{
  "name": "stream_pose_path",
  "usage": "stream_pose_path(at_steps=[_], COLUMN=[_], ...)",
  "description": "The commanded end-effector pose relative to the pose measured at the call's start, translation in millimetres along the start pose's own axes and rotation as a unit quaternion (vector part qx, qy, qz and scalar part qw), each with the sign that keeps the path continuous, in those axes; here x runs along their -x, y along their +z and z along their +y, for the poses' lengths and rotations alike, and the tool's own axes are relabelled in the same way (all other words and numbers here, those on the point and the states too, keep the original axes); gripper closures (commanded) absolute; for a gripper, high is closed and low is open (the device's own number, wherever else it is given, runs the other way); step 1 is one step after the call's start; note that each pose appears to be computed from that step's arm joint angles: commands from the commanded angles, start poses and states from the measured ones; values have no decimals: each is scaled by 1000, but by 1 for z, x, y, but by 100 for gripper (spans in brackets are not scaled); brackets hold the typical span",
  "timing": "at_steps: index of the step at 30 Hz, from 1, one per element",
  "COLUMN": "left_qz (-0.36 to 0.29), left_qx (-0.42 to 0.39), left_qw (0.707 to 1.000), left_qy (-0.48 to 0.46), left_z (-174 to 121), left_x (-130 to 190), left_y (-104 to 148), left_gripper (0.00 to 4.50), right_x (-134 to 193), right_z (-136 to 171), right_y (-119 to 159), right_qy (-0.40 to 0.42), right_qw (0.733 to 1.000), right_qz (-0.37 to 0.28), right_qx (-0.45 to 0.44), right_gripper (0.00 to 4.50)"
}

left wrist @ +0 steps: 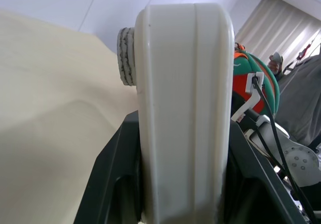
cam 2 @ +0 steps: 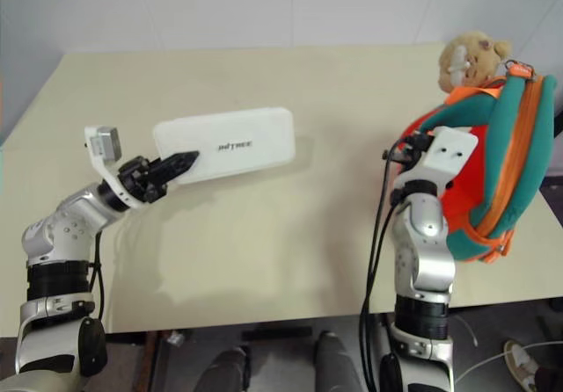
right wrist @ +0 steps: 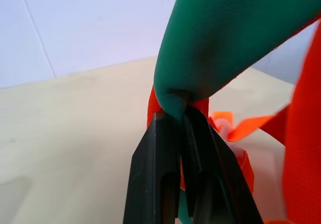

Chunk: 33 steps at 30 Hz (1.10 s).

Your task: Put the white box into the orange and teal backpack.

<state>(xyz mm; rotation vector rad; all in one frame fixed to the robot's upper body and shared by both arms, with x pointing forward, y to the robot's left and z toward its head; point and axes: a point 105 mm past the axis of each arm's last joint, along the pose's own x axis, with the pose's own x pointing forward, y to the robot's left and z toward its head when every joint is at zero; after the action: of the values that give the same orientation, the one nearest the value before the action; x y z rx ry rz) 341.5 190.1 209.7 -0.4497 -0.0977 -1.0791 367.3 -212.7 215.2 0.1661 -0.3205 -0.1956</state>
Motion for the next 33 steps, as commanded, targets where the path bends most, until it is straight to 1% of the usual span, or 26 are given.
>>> stream_pose_path(at_steps=[1,4,6,7,9,12,16,20,23,33], left_qz=[-18,-19,-19,-18,-17,-16,-9,-3,0,0], left_qx=[-28,-28,-28,-28,-27,-26,-22,-17,-15,-10], left_qw=[999,999,999,999,999,1000,1000,1000,1000,1000], left_qy=[-9,-5,-4,-3,-2,-2,-5,-10,-14,-19], left_z=[-10,-10,-11,-11,-10,-10,-11,-12,-13,-14], left_x=[4,6,7,7,8,8,8,7,5,4], left_y=[15,15,15,14,14,15,13,12,12,12], left_gripper=[312,312,312,312,312,312,312,312,312,312], right_x=[-4,-3,-2,-1,4,12,24,31,32,17], right_z=[4,2,-4,-7,-13,-12,-12,0,2,12], right_y=[15,12,9,8,6,11,13,13,16,15], right_qy=[20,16,0,-10,-42,-73,-122,-128,-140,-149], right_qw=[1000,1000,999,998,996,992,985,984,982,985], right_qz=[-24,-18,-7,0,14,19,48,64,63,43], right_qx=[-3,15,54,66,83,97,111,108,108,79], right_gripper=[394,302,224,197,197,197,197,197,197,197])
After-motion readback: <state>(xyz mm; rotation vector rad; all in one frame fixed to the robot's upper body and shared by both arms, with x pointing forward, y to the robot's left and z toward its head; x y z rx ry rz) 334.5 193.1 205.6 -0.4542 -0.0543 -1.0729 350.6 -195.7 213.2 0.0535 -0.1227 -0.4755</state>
